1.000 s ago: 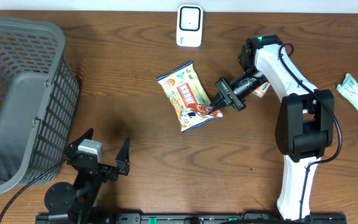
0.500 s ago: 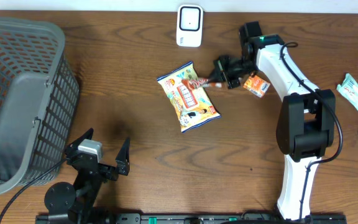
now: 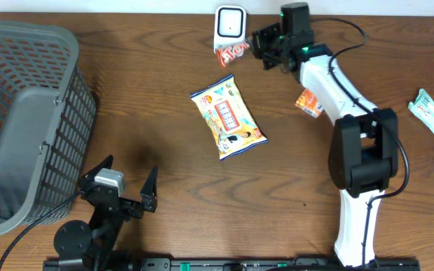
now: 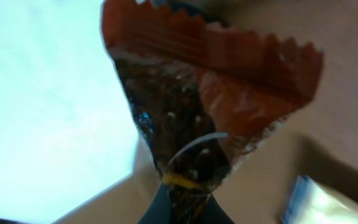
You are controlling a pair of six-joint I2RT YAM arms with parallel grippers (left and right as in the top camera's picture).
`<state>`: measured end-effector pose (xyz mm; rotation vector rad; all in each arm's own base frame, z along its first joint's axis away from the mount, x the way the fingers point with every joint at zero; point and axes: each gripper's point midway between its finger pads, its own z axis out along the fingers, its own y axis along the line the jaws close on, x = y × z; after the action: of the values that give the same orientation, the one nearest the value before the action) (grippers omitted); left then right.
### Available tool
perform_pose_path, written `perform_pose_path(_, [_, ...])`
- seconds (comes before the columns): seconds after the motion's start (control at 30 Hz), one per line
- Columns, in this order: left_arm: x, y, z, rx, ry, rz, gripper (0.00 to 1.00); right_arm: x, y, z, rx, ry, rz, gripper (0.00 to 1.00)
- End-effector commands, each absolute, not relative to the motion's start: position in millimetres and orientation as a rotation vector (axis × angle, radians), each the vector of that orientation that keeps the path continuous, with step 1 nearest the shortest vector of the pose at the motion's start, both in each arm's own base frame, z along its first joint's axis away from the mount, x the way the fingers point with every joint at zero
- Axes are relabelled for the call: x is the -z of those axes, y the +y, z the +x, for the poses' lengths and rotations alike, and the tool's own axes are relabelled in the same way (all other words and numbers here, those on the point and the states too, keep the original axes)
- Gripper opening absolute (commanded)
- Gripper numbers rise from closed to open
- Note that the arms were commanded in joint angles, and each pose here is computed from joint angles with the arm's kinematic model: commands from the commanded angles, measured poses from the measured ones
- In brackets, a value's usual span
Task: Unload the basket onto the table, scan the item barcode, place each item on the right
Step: 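Hold the snack bag in front of the scanner window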
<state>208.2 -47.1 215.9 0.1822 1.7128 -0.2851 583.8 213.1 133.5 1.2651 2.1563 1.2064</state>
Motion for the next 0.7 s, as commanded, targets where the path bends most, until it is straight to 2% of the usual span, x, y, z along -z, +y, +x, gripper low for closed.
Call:
perform_pose_path(0.0, [-218.9, -47.1, 207.7, 0.272, 1.703, 0.195, 0.98, -161.0, 205.8, 599.5, -1.056, 1.984, 1.205, 0.02])
perform_pose_path(0.3, [-218.9, -47.1, 207.7, 0.272, 1.703, 0.195, 0.98, -177.5, 194.1, 630.7, -1.018, 1.728, 1.18, 0.01])
perform_pose_path(0.67, [-218.9, -47.1, 207.7, 0.272, 1.703, 0.195, 0.98, -132.9, 194.6, 655.1, -1.083, 1.71, 1.189, 0.02])
